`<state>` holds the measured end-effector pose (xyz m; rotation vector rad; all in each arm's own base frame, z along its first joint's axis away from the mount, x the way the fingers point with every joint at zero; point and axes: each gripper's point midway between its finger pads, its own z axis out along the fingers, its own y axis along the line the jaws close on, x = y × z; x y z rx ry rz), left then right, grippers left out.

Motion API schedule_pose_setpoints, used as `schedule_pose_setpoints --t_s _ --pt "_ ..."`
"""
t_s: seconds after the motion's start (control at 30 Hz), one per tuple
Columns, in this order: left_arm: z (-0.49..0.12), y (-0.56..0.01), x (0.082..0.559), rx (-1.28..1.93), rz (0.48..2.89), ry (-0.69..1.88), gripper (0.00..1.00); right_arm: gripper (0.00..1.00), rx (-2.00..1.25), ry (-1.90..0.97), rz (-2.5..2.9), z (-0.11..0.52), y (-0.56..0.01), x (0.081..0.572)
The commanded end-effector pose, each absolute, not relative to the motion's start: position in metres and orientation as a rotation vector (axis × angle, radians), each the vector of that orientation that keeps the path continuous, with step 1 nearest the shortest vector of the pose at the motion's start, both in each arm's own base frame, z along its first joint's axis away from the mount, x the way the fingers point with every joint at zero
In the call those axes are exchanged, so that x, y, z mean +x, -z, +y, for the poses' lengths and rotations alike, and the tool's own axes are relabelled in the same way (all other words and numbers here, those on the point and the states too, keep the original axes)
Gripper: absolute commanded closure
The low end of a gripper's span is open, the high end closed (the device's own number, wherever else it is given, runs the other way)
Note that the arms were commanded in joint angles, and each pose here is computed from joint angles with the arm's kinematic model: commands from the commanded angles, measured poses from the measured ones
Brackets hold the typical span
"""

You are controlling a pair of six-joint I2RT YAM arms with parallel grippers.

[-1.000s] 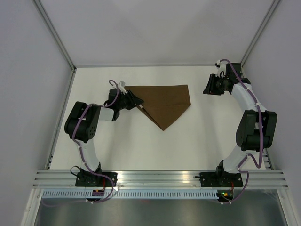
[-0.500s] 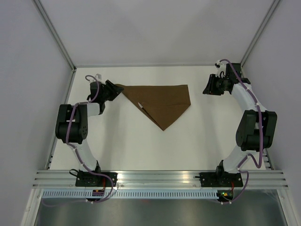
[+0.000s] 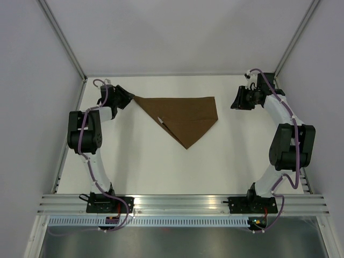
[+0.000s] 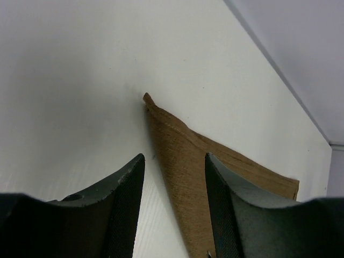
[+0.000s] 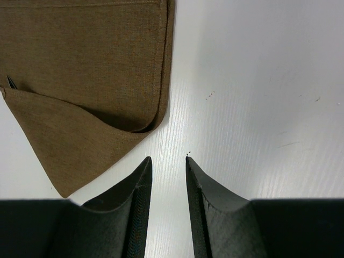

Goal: Fold the napkin, place the utensils inside, and roll it up
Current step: Fold the napkin

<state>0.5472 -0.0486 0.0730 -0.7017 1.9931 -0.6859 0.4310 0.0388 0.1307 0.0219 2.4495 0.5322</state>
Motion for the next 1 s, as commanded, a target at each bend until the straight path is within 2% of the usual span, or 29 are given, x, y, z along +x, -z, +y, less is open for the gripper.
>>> schedule_pose_setpoints --t_s 0.0,0.23,0.5,0.8,0.83,0.97 --pt "-0.045 -0.069 0.559 -0.683 2.014 0.657 0.46 0.63 0.013 -0.551 2.424 0.041 -0.141 0.438" --pt "-0.040 -0.056 0.566 -0.762 2.050 0.623 0.48 0.63 0.013 -0.555 2.423 0.041 -0.140 0.438" --pt "-0.044 -0.047 0.577 -0.792 2.088 0.619 0.55 0.63 0.015 -0.561 2.423 0.042 -0.140 0.439" --pt "-0.048 -0.030 0.579 -0.797 2.135 0.570 0.59 0.64 0.014 -0.562 2.420 0.042 -0.141 0.439" --pt "-0.066 -0.028 0.577 -0.769 2.152 0.583 0.60 0.64 0.012 -0.565 2.423 0.043 -0.141 0.438" --pt "-0.064 -0.030 0.576 -0.774 2.148 0.565 0.68 0.64 0.015 -0.564 2.420 0.042 -0.142 0.439"
